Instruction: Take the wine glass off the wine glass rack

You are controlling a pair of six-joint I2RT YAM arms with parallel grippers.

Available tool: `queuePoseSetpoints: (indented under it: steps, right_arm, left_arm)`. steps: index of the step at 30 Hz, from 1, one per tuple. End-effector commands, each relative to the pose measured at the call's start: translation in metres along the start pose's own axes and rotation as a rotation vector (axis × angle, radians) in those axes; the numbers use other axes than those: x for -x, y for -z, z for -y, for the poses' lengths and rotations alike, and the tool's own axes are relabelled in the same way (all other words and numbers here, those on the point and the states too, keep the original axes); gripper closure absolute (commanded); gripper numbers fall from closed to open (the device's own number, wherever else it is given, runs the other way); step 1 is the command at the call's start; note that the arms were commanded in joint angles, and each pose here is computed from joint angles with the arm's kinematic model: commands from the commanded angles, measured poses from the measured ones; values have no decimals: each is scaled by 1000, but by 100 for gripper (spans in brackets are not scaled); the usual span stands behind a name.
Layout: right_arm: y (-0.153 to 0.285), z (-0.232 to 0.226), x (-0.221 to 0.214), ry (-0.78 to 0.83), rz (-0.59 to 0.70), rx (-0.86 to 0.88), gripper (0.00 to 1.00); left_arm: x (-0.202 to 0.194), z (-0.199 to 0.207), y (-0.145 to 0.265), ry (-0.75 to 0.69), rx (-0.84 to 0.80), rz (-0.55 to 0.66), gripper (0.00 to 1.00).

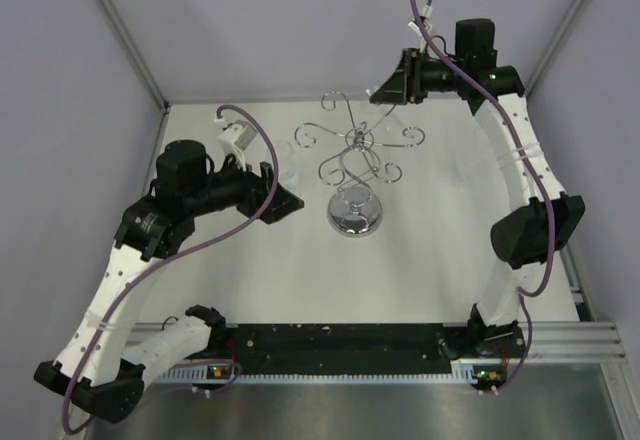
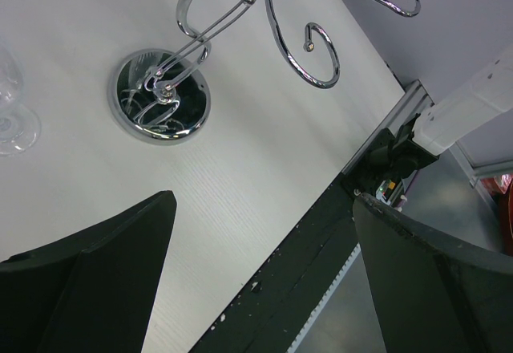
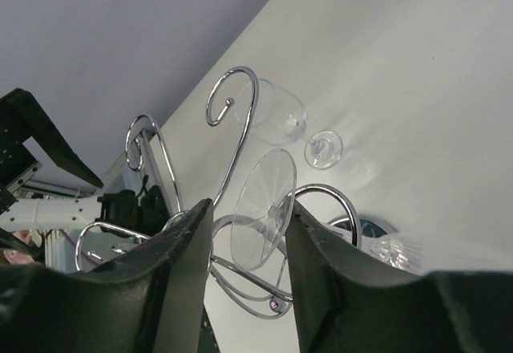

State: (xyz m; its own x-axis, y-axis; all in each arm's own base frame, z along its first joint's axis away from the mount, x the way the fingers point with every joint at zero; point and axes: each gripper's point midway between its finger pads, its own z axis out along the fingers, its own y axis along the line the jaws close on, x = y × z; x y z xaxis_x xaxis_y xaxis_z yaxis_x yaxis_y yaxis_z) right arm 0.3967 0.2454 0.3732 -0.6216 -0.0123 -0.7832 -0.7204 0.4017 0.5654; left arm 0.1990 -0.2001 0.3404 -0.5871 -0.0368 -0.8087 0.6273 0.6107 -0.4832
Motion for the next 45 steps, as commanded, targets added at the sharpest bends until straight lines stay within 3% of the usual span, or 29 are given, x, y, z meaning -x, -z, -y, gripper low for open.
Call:
queuePoseSetpoints:
  steps: [1,5,12,20,31,41,45]
  right_arm:
    - [8,-17,2,56,10,-7,64]
    - [10,-17,3,58,15,-20,84]
    - [12,-17,9,51,36,-56,100]
    - [16,-20,21,1,78,-94,100]
    - [34,-25,58,-168,250,-129,100]
    - [47,-3,59,-358,372,-112,100]
    - [47,-8,55,-370,365,-66,100]
  left_arm:
    - [9,8,4,-30,-28,41,2]
    - [8,7,3,-28,-24,40,2]
    - [8,6,2,-26,-23,39,2]
    - [8,6,0,-23,-30,39,2]
    - [10,8,2,-26,-32,44,2]
    - [10,11,4,-31,-44,45,2]
    - [11,12,4,-35,-45,46,2]
